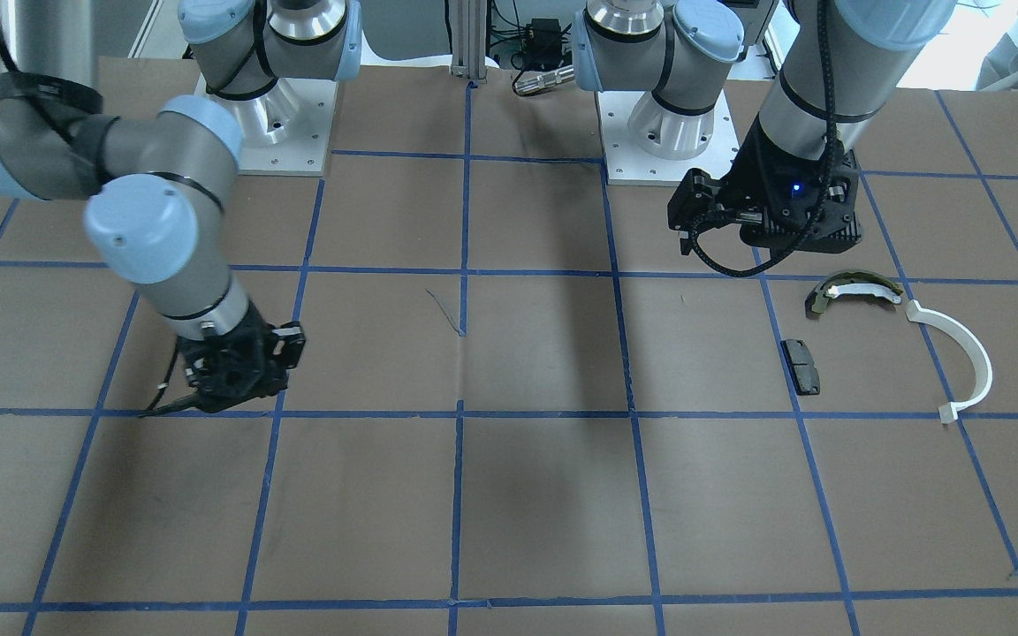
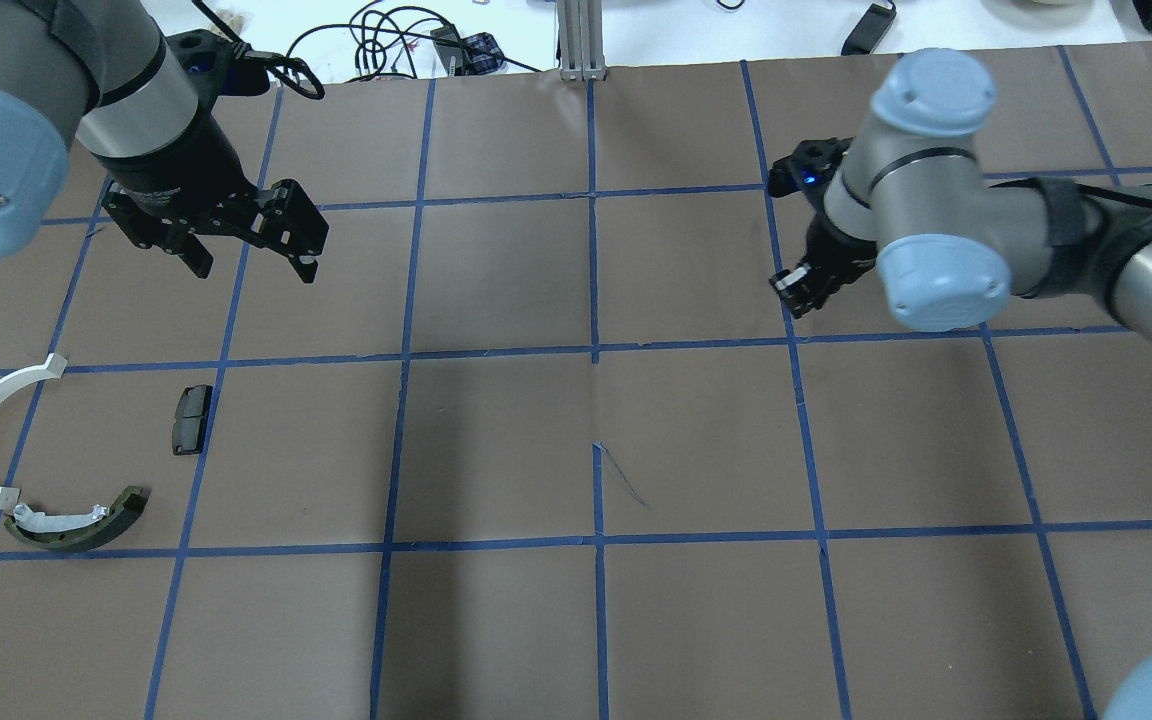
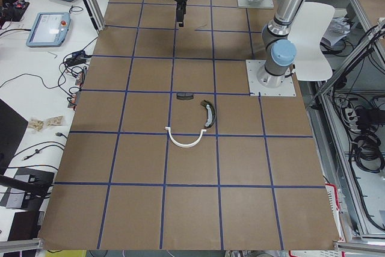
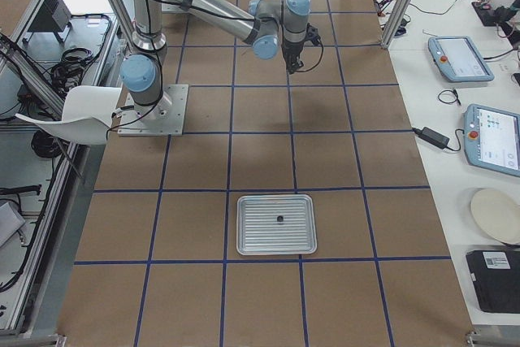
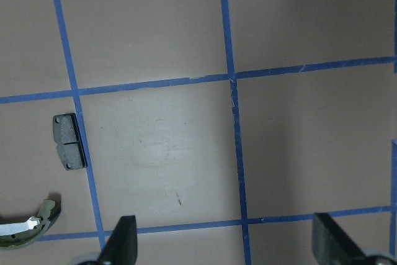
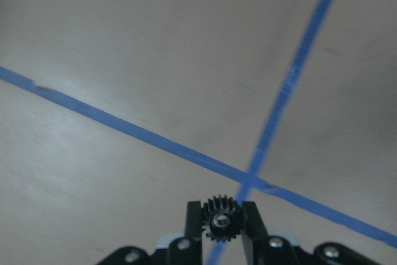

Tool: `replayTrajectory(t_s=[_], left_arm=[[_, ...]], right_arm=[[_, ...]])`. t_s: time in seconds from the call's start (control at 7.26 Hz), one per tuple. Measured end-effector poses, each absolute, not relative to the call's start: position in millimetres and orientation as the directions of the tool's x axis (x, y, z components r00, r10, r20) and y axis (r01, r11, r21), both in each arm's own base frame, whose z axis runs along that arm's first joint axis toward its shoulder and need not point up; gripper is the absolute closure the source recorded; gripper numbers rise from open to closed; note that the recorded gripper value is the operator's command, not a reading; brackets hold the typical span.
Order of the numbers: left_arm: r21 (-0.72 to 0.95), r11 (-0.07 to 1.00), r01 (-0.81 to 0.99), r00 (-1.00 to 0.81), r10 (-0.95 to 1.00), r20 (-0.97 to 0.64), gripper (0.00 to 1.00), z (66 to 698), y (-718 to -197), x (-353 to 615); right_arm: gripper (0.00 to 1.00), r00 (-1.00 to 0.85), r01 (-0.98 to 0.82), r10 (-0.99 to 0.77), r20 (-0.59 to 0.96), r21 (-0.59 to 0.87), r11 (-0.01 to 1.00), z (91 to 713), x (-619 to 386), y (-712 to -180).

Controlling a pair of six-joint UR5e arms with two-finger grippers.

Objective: Place bearing gear from tray to pile

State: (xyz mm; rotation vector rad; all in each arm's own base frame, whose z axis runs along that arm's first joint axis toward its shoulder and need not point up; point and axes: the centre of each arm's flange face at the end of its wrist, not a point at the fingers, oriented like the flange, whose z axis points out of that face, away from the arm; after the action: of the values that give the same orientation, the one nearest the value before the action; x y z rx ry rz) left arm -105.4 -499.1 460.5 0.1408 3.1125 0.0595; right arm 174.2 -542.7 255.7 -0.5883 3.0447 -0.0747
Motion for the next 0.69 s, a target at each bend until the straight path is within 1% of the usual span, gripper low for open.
replayTrajectory(t_s=[0.41,0.55,0.69], left_arm=[[0.036,0.996,0.081,-0.996,0.082,-0.025,0.0,459,-500,-106],[0.042,0.996,0.077,-0.997,0.078,-0.024,0.0,456,-501,-105],[0.049,0.996,0.075,-0.997,0.076,-0.024,0.0,453,-504,-105]], right_arm=[[1.0,-0.982,-0.169,-0.176,-0.069,-0.096,0.981,222,357,-502],[0.03,-0.988,-0.124,-0.132,-0.081,-0.093,0.988,215,398,-493],[0.0,-0.991,-0.095,-0.102,-0.086,-0.082,0.992,207,418,-486]])
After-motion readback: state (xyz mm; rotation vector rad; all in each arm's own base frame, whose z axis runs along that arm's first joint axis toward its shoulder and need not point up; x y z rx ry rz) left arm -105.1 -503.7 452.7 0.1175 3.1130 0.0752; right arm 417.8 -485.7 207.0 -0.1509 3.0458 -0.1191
